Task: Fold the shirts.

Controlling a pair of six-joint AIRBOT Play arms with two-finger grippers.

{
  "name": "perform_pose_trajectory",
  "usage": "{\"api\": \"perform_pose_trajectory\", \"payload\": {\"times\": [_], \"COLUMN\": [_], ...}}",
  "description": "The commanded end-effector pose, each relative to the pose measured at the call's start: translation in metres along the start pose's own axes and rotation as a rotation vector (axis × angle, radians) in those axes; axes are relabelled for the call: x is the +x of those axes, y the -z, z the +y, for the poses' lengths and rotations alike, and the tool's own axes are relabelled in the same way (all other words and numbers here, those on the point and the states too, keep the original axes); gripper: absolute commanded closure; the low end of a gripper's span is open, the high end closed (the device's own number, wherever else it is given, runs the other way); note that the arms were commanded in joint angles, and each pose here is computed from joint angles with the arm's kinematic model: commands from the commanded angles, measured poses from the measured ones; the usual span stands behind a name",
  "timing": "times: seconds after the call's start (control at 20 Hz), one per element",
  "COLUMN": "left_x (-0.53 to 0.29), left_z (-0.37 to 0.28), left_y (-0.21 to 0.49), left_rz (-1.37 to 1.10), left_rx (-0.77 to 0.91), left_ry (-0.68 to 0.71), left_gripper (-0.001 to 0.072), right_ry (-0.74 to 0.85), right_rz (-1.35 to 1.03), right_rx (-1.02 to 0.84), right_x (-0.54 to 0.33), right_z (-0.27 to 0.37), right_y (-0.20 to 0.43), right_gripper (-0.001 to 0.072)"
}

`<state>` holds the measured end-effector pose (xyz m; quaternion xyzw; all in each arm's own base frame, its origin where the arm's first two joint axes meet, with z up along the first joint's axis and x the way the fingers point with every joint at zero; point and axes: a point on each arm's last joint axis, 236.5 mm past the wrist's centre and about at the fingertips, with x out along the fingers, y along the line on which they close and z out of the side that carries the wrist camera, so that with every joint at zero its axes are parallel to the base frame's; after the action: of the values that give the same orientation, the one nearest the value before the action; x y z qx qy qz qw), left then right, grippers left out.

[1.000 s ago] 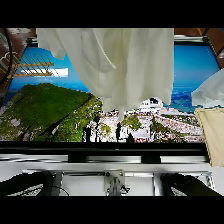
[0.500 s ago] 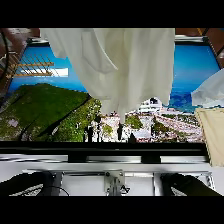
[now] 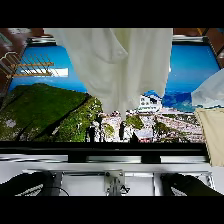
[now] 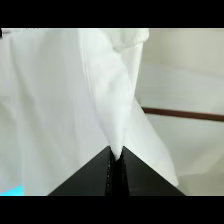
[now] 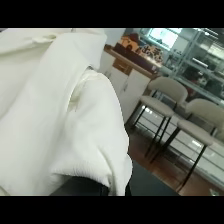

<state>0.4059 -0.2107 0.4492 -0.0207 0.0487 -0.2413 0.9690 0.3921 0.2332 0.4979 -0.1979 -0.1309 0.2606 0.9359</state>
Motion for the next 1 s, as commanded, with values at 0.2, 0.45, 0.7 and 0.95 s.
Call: {"api": "perform_pose_trajectory", "payload": {"times": [0.2,0.45,0.7,0.95], "left_x": [0.011,0.007,-0.016,-0.011], "left_z": [0.012,0.019,0.016,0.018], "left_y": [-0.001,-0.015,-0.069,-0.035], "left_rz": [-0.02,-0.065,-0.265,-0.118], "left_rx": [0.055,0.135,0.139,0.066], "left_ry": [-0.048,-0.083,-0.082,-0.074], "left_gripper": [0.0539,0.0411,0.0294,0.0148], "right_ry": [-0.004,-0.01,-0.035,-0.043], "right_rz": [-0.024,-0.015,0.022,0.034], "right_rx": [0.038,0.036,0.01,-0.024], "right_x": [0.001,0.0,0.0,-0.001], "right_z": [0.001,0.002,0.008,0.01], "right_y": [-0.005,-0.004,0.005,0.008], "right_gripper": [0.0612,0.0611,0.0612,0.0611]}}
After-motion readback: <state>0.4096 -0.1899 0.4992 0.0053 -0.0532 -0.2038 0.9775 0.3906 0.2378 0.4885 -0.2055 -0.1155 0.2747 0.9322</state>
